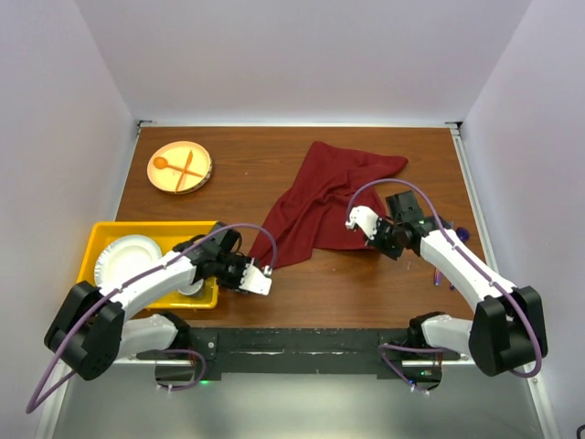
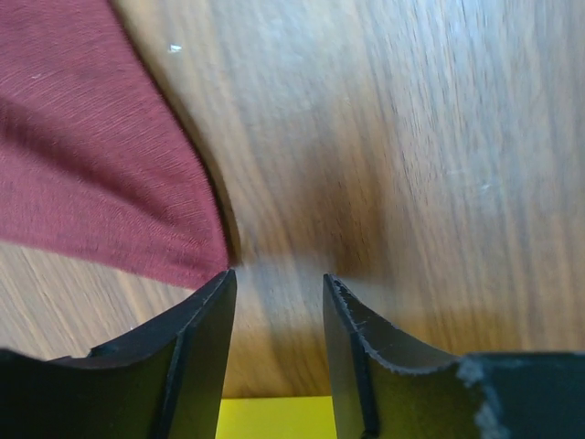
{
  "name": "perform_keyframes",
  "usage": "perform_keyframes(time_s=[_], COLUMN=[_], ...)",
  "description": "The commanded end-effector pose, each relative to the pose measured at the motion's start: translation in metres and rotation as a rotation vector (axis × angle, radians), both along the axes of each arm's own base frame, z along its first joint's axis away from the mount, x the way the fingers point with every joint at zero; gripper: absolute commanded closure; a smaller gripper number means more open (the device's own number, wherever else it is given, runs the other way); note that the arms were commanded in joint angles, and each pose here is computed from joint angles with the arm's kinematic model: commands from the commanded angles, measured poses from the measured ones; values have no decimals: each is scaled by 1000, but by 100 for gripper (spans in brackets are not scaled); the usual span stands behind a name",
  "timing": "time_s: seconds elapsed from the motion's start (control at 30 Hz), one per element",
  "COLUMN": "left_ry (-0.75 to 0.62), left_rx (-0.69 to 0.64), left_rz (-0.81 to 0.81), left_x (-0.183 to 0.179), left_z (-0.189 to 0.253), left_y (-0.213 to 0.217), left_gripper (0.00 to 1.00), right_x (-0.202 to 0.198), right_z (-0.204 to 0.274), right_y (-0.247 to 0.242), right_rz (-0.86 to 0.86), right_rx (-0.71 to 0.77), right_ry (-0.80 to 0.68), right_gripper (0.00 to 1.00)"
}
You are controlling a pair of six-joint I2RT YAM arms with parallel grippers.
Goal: Fold the napkin into a case and place the utensils inside
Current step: Flatten out the crumpled napkin at the center of the board.
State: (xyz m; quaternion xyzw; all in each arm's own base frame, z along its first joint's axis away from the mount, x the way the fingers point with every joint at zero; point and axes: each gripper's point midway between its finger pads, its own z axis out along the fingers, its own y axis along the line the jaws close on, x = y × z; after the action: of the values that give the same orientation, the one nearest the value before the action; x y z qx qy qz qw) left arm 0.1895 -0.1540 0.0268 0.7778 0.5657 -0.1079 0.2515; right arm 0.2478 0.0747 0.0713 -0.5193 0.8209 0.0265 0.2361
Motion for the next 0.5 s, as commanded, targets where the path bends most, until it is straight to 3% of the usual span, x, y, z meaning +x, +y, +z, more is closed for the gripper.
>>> perform_keyframes(time_s=[0.0, 0.47], left_ry=[-175, -278], left_rx=[-5, 1], left_rz=[-85, -97], left_x=[26, 43], left_z=[6, -2], left_y=[-10, -11], left_gripper=[55, 57], right_x=[1, 6], right_z=[11, 22], right_y=[2, 5], right_rz=[-29, -38], right_rx=[16, 30], right_ry=[0, -16], right_gripper=[100, 100])
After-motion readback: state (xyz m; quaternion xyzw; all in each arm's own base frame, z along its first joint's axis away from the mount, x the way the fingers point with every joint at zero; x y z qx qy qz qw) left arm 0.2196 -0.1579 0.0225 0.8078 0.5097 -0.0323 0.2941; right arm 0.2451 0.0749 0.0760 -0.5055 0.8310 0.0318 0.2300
